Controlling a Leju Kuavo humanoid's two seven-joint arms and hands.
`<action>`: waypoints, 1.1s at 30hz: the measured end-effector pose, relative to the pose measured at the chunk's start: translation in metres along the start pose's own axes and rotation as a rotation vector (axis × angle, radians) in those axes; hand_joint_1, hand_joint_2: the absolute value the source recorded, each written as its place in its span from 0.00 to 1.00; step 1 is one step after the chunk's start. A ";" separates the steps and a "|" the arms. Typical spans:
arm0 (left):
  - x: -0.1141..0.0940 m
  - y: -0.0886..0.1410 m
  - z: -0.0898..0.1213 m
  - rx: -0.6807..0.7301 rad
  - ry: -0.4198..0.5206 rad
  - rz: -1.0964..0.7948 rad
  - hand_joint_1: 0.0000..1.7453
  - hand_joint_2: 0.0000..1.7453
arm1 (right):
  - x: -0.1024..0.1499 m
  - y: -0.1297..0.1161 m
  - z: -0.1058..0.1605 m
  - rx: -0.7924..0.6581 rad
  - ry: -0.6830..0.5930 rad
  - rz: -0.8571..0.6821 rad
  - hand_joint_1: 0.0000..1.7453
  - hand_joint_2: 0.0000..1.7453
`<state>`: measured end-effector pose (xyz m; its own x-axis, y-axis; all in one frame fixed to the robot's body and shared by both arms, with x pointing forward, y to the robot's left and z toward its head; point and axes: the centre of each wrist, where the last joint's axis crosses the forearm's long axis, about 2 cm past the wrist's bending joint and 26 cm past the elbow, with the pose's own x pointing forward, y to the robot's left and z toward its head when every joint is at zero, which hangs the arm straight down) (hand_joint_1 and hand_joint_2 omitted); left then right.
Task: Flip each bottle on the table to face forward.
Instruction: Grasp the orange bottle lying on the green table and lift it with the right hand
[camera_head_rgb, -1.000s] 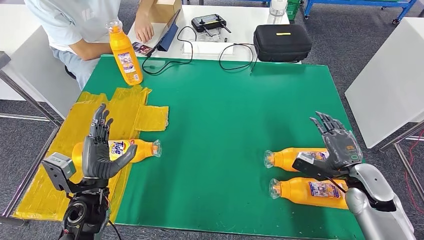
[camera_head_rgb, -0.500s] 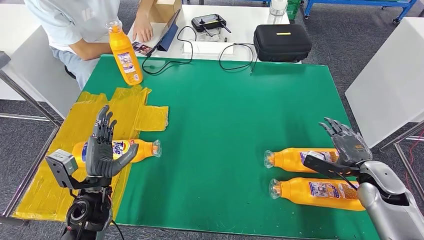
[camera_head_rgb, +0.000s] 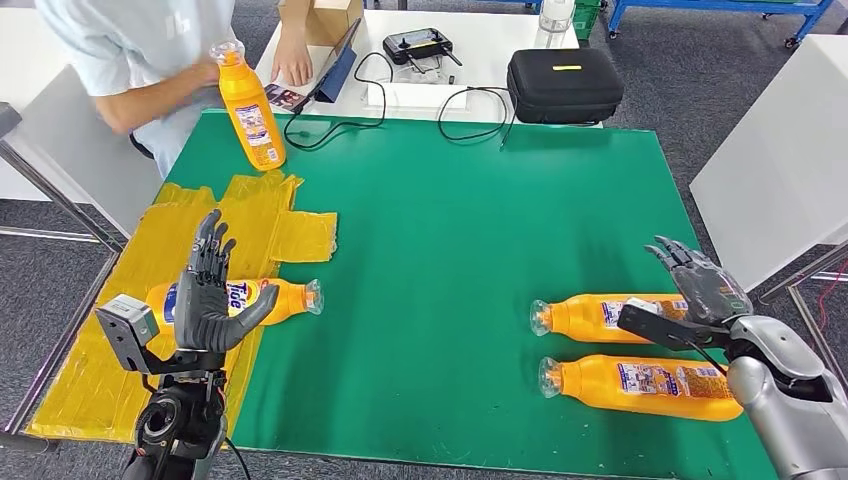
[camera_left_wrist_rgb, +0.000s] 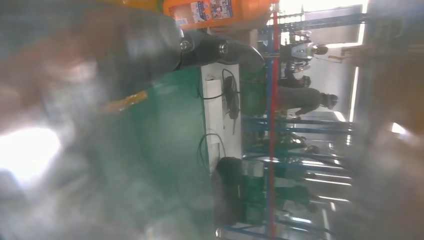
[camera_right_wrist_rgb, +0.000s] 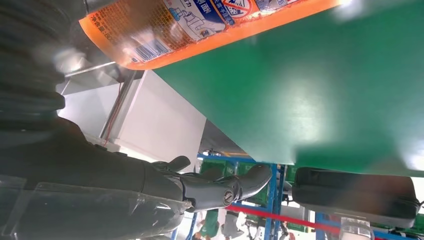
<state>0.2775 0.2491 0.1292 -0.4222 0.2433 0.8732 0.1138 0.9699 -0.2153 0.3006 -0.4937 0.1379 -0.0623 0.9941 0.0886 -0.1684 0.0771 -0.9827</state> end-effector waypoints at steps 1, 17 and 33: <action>0.000 0.000 0.000 0.002 0.001 0.004 0.00 1.00 | -0.001 -0.001 0.000 0.008 0.003 -0.004 0.00 1.00; -0.007 0.001 -0.003 0.011 0.017 0.033 0.00 1.00 | -0.022 -0.001 -0.001 0.234 0.034 -0.041 0.00 1.00; -0.013 0.003 -0.002 0.022 0.037 0.045 0.00 1.00 | -0.034 -0.006 0.003 0.326 0.052 -0.015 0.00 1.00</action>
<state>0.2855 0.2485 0.1180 -0.3834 0.2867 0.8779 0.1119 0.9580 -0.2640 0.3005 -0.5284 0.1413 -0.0091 0.9963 0.0858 -0.4754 0.0711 -0.8769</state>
